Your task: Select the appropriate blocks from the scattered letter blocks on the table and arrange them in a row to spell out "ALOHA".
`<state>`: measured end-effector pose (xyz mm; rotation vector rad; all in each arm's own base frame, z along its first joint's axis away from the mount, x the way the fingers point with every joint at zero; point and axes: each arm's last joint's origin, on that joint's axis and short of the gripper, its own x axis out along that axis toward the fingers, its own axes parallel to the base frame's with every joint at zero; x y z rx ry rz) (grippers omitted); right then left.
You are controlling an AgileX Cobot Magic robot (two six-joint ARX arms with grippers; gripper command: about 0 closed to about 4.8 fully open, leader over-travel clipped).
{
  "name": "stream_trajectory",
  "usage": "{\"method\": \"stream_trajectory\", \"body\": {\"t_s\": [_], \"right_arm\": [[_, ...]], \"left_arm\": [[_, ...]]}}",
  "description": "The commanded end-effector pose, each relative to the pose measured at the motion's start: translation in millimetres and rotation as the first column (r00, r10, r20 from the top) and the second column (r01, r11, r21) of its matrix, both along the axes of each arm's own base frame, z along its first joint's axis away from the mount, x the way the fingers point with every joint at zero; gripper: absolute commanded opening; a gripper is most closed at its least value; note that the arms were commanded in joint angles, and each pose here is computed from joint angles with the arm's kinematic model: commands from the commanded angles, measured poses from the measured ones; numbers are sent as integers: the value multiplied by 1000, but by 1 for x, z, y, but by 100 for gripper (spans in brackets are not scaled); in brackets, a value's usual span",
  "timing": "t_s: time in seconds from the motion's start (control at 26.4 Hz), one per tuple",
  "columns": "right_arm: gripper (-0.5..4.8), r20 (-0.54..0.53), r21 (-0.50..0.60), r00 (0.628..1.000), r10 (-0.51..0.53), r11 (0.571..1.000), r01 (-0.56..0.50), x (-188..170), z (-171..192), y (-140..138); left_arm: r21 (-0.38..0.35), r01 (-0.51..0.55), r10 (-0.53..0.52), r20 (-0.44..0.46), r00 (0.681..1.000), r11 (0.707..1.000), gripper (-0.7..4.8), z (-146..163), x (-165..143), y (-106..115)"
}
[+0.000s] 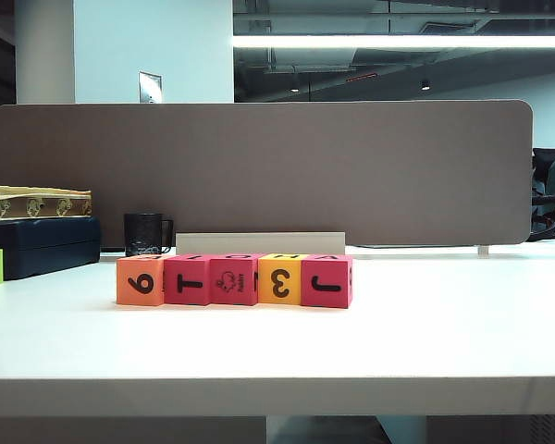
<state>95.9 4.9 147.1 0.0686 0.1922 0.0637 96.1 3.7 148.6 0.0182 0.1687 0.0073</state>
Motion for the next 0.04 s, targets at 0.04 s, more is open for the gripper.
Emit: {"method": "stream_trajectory", "body": {"t_s": [0.04], "right_arm": [[-5, 12, 5, 1000, -3, 1000, 3, 0, 0, 0]], "left_arm": [[-1, 3, -3, -10, 1000, 1000, -6, -1, 0, 0]]}}
